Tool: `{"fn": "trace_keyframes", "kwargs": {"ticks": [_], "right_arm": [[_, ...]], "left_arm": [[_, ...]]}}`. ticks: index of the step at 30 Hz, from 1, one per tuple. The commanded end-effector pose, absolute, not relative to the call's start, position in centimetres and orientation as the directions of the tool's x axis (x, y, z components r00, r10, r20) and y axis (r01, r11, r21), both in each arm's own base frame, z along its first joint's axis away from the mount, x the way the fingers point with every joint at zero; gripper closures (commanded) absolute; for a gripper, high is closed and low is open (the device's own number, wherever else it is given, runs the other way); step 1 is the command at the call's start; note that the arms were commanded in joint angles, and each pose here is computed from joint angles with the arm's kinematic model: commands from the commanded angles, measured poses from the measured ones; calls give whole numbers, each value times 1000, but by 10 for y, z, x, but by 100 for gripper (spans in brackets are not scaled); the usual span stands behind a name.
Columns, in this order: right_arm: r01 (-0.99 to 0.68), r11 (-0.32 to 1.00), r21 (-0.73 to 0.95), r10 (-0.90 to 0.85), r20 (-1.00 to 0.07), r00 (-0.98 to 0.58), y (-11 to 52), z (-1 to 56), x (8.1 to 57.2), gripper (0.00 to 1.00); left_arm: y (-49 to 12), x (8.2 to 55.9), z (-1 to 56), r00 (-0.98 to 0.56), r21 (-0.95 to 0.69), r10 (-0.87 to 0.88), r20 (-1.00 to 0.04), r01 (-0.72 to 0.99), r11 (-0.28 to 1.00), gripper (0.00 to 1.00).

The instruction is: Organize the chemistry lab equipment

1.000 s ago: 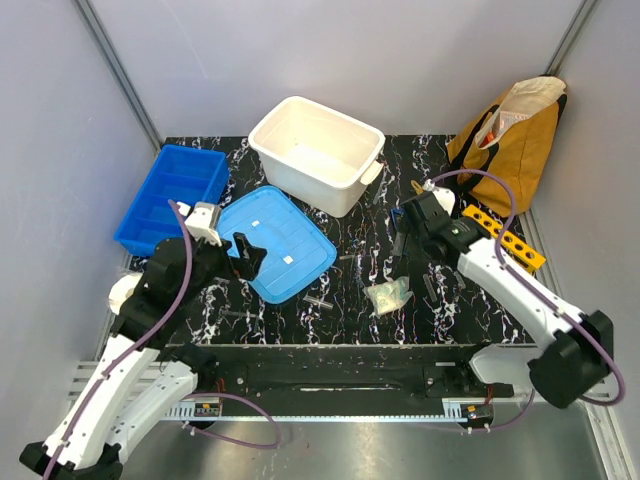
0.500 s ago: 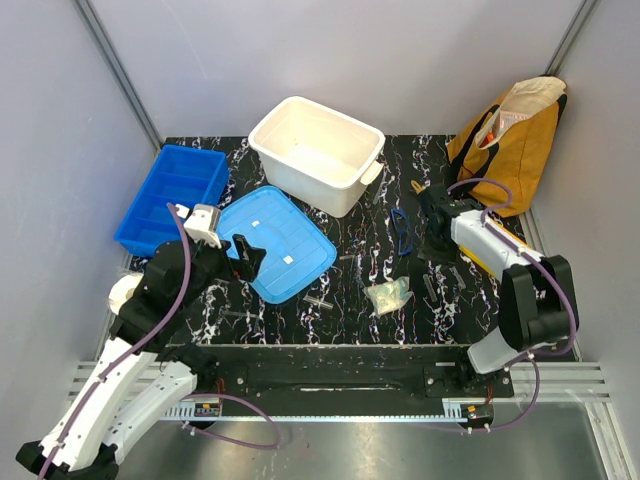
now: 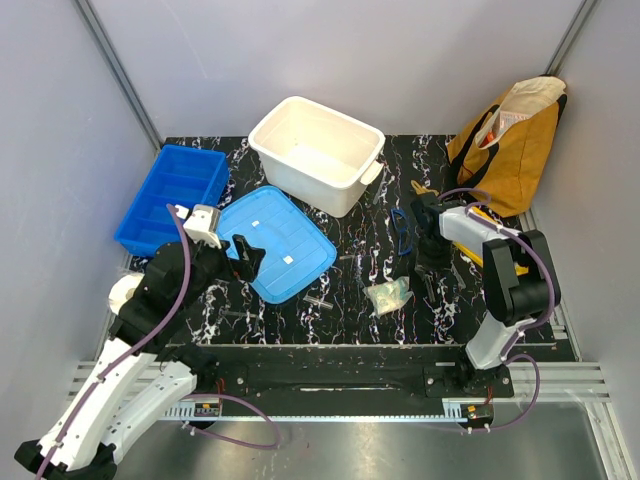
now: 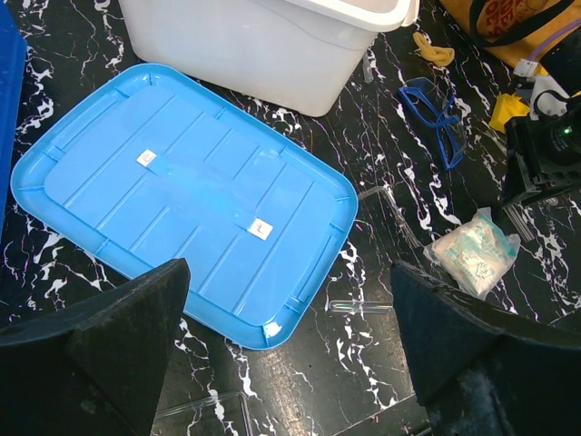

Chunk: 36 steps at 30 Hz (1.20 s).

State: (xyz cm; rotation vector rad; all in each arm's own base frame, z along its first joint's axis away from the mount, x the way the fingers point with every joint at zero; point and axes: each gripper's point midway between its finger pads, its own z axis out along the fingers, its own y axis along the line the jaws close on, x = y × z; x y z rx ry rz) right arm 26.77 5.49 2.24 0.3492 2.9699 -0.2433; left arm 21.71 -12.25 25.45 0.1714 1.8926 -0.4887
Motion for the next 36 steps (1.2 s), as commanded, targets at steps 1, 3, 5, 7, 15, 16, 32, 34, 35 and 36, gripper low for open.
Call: {"fn": "trace_keyframes", "kwargs": {"ticks": [1,3,5,7,15,16,32,34,35,36], "right_arm": [[198,975,-101,181,-160,-970,63,20,279,57],[188,977,-98,172,-154,-973,64,17,279,58],[178,980,-91,164,-147,-976,66,15,280,59],[178,980,-91,163,-146,-976,66,15,280,60],[178,979,-101,163,-146,-976,64,13,281,66],[177,979,-97,162,-148,-976,66,12,282,66],[182,980,-85,163,-194,-967,64,24,285,83],[190,979,-75,169,-225,-960,63,34,286,84],[195,978,-67,175,-237,-956,64,40,287,84],[200,978,-58,179,-255,-950,64,49,287,85]], "left_arm": [[-120,219,267,-316,-240,-127,-940,348,906,4],[-120,219,267,-315,-241,-129,-940,348,906,4],[-121,219,267,-317,-242,-128,-940,353,904,5],[-122,218,267,-318,-243,-128,-940,357,902,6],[-126,217,264,-330,-244,-116,-937,377,894,11],[-127,217,264,-337,-247,-116,-934,377,893,11],[-135,220,252,-404,-258,-88,-910,387,885,17],[-138,221,252,-415,-268,-94,-905,387,882,18],[-145,218,254,-427,-285,-92,-900,415,864,18],[-148,217,255,-437,-296,-91,-895,429,853,19]]}}
